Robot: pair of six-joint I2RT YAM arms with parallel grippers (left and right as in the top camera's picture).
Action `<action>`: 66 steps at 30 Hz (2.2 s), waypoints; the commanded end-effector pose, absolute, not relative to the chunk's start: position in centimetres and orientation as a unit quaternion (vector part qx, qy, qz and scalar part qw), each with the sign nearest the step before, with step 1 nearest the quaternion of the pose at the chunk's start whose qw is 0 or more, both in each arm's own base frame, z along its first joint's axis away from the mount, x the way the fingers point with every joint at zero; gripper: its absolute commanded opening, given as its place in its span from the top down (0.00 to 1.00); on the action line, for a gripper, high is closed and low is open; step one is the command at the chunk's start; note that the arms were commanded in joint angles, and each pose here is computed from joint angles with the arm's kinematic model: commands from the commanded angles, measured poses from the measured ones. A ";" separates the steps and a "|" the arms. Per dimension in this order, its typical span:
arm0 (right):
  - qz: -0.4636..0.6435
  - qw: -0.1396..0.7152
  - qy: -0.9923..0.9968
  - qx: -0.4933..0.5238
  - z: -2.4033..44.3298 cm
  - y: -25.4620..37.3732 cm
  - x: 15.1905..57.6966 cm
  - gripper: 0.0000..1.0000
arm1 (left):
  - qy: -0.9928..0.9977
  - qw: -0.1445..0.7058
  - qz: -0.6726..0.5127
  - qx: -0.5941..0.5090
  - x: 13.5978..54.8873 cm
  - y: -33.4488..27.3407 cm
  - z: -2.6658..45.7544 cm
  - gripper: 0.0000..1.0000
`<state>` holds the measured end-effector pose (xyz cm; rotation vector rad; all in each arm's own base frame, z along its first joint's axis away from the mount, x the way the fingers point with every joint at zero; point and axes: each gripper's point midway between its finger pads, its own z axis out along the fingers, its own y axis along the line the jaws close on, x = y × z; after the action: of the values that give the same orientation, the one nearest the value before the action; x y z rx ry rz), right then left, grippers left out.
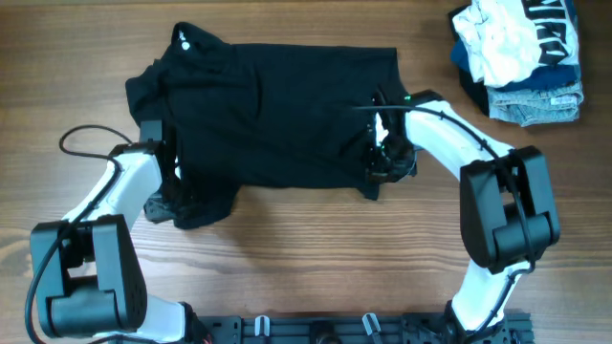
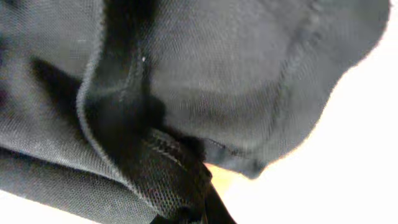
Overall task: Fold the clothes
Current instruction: 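Fold the bottom half up over the top half with both grippers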
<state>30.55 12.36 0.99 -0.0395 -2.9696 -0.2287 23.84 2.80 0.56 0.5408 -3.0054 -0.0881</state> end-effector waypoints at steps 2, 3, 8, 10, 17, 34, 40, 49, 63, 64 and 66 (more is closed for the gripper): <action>-0.087 0.022 -0.995 -0.046 6.3 10.9 33.5 0.95 | -0.979 -0.020 0.030 0.200 25.4 1.3 7.3 0.96; -0.089 0.014 -0.995 -0.048 7.3 10.6 33.5 0.96 | -0.979 -0.034 0.033 0.199 25.4 1.3 8.5 0.96; -0.098 -0.021 -0.993 -0.064 11.5 9.2 32.8 0.96 | -0.972 -0.120 0.044 0.195 24.9 1.2 13.8 0.96; -0.099 -0.027 -0.992 -0.070 12.8 8.6 32.2 0.95 | -0.966 -0.156 0.050 0.199 24.3 1.1 15.7 0.96; -0.098 -0.025 -0.992 -0.078 15.0 7.5 30.2 0.96 | -0.945 -0.245 0.072 0.207 21.8 0.6 21.3 0.96; -0.092 -0.090 -0.990 -0.065 13.5 7.4 34.0 0.96 | -0.960 -0.203 0.061 0.184 31.7 1.4 15.1 0.96; -0.077 -0.058 -0.993 -0.069 8.1 7.3 36.0 0.96 | -0.957 -0.217 0.062 0.182 36.1 1.8 12.1 0.96; -0.076 -0.056 -0.993 -0.068 3.2 7.7 38.6 0.96 | -0.944 -0.272 0.048 0.183 39.5 2.8 12.0 0.96; -0.073 -0.057 -0.993 -0.068 3.4 7.4 38.8 0.18 | -0.964 -0.186 0.035 0.189 37.8 2.7 7.2 0.00; -0.075 -0.060 -0.994 -0.058 3.9 7.4 39.2 0.16 | -0.964 -0.186 0.024 0.191 37.8 3.1 7.2 0.00; -0.072 -0.072 -0.994 -0.036 6.0 7.3 40.2 0.12 | -0.965 -0.190 0.012 0.181 37.8 3.5 7.3 0.00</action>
<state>38.32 7.81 4.00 -0.2002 -3.2259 -0.2551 37.51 2.33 7.02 0.6734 -3.4375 0.1503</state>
